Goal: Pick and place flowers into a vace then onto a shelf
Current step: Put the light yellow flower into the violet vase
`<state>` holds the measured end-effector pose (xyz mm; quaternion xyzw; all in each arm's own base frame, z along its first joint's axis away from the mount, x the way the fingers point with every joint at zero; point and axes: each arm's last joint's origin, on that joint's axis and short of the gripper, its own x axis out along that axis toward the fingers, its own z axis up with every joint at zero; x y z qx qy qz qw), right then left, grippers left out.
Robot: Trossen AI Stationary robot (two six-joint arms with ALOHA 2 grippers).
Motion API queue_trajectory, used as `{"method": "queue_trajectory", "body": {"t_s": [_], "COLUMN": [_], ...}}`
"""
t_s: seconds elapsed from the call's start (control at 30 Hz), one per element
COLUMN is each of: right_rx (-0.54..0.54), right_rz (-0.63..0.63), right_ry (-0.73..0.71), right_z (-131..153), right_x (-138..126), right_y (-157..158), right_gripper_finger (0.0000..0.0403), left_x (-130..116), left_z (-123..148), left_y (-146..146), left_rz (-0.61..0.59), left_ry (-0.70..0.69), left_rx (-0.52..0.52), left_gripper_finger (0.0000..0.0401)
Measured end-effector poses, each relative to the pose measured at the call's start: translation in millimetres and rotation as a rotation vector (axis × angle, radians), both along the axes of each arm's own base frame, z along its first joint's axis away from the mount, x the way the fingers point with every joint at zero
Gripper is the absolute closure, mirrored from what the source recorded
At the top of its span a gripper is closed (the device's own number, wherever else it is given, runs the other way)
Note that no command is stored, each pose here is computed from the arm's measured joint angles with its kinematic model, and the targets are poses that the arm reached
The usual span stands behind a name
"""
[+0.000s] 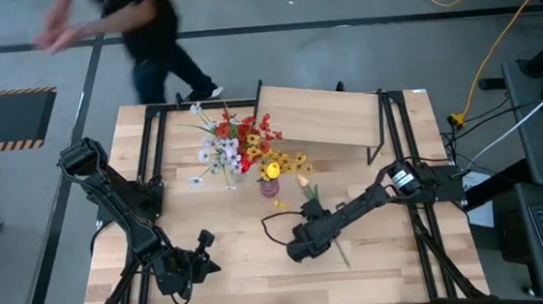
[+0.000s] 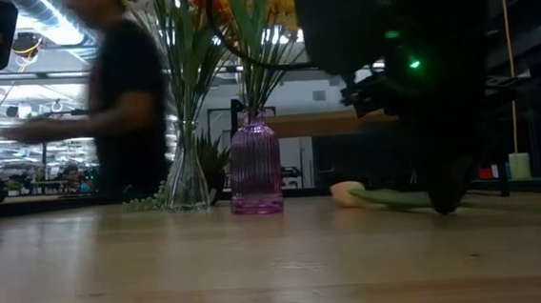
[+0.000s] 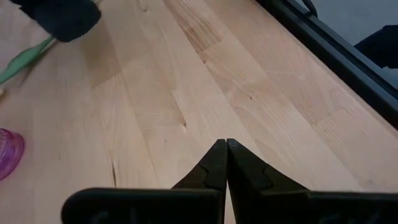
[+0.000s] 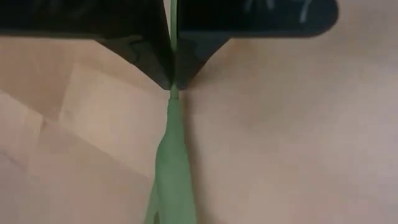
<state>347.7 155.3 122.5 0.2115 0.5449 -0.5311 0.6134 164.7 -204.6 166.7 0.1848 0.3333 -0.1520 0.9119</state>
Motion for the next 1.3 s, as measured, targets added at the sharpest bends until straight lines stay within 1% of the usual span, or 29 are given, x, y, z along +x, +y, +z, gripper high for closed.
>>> {"method": "queue_trajectory", "body": {"t_s": [0.1, 0.2, 0.27, 0.43, 0.57, 0.63, 0.77, 0.87, 1.0, 1.13, 1.2, 1.3], "right_rx": [0.019, 0.038, 0.032, -0.041, -0.16, -0.2, -0.249, -0.3, -0.306, -0.285, -0.252, -0.162], "right_rz": [0.032, 0.082, 0.125, 0.251, 0.352, 0.421, 0.506, 0.59, 0.669, 0.734, 0.776, 0.849], "right_ry": [-0.015, -0.052, -0.092, -0.285, -0.459, -0.489, -0.522, -0.512, -0.49, -0.508, -0.521, -0.535], "right_z": [7.7, 22.1, 32.7, 57.6, 70.4, 71.5, 73.1, 75.2, 80.9, 92.9, 99.7, 109.0], "right_x": [-6.4, -15.4, -22.5, -36.9, -43.7, -44.7, -44.3, -47.3, -56.0, -62.8, -63.2, -60.0], "right_y": [11.9, 27.0, 37.4, 63.1, 79.0, 85.1, 91.8, 96.2, 103.2, 109.6, 112.4, 115.7], "right_gripper_finger": [0.0399, 0.04, 0.04, 0.0401, 0.0402, 0.0402, 0.0402, 0.0403, 0.0403, 0.0403, 0.0403, 0.0403], "left_x": [-0.7, -2.4, -4.0, -8.0, -10.5, -12.0, -13.0, -10.2, -1.7, 7.6, 10.8, 13.6], "left_z": [-0.9, -3.1, -4.5, 0.6, 12.5, 18.5, 27.7, 31.1, 33.7, 36.3, 36.5, 36.5], "left_y": [1.0, 3.0, 4.4, 9.9, 13.3, 15.4, 19.2, 22.6, 27.6, 32.8, 35.8, 38.8], "left_rz": [0.0, 0.007, 0.006, 0.022, 0.002, -0.011, -0.024, -0.004, 0.054, 0.096, 0.107, 0.121], "left_ry": [0.01, 0.039, 0.069, 0.087, 0.055, 0.039, 0.003, -0.024, -0.062, -0.087, -0.09, -0.091], "left_rx": [0.013, 0.024, 0.029, 0.026, 0.008, 0.002, -0.002, 0.004, -0.008, -0.036, -0.03, -0.027], "left_gripper_finger": [0.0399, 0.0399, 0.0398, 0.04, 0.0398, 0.0399, 0.0399, 0.0398, 0.04, 0.0398, 0.0399, 0.04]}}
